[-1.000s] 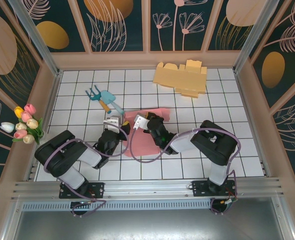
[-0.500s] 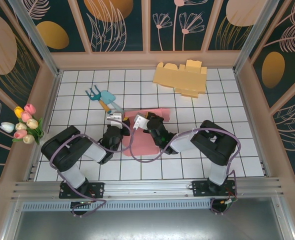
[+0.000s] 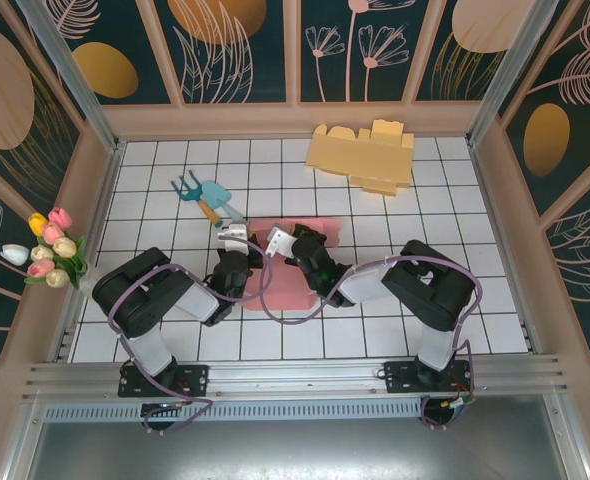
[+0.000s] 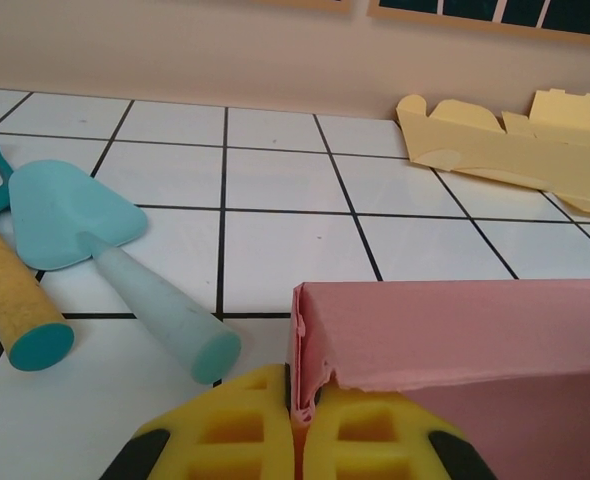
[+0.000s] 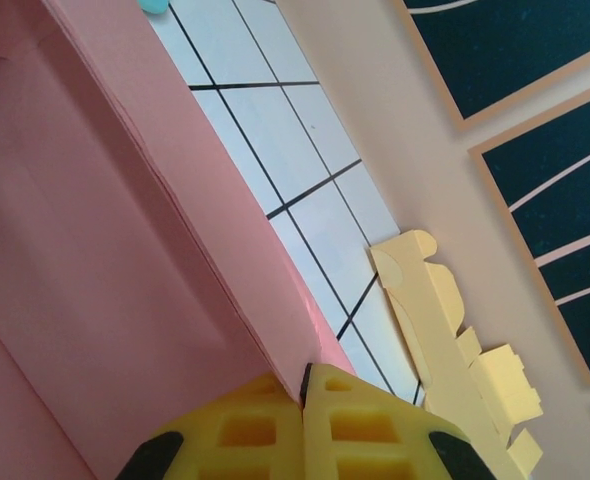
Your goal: Fold the paper box
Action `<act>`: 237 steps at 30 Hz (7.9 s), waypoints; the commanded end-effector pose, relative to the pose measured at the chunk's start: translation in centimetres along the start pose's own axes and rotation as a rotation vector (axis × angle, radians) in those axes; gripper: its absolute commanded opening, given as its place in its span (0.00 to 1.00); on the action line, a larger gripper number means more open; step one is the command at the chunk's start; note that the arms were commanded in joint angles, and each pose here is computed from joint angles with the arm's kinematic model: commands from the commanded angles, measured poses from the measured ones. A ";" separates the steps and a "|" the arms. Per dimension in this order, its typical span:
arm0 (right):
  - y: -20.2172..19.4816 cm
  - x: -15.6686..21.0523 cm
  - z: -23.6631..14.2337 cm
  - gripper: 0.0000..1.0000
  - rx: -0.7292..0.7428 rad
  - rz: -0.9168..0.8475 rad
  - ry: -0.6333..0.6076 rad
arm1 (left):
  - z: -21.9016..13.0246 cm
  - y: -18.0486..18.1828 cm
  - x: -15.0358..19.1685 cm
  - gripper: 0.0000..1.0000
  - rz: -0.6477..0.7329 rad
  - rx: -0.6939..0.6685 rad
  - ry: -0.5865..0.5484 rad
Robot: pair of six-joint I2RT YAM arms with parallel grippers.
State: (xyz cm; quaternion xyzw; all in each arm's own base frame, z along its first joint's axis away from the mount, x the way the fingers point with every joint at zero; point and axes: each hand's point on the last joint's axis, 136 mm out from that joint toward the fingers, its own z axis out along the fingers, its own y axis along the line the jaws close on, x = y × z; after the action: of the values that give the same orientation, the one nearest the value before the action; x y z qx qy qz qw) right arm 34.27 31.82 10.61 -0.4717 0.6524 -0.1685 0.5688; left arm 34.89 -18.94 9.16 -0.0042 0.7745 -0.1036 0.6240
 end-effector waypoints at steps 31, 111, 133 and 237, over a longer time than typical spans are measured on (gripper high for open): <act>-5.7 -3.3 -6.0 0.48 -0.147 0.848 0.093 | -1.4 2.8 1.9 0.00 -0.003 -0.040 0.010; 0.6 5.9 -2.3 0.59 -0.286 1.405 0.236 | -1.6 1.3 2.3 0.00 0.075 -0.060 -0.001; 3.5 1.5 -2.1 0.59 -0.513 1.379 0.160 | -1.6 1.2 2.3 0.00 0.076 -0.057 0.001; -0.3 4.3 -2.1 0.56 -0.687 0.103 -0.199 | -1.2 0.7 2.8 0.00 0.096 -0.046 0.024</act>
State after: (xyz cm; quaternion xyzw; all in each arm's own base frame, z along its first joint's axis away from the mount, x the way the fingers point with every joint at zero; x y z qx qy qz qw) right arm 32.72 26.15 8.27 -0.6090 0.6516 0.1242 0.4347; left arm 33.76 -18.06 9.01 -0.0112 0.7586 -0.0723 0.6475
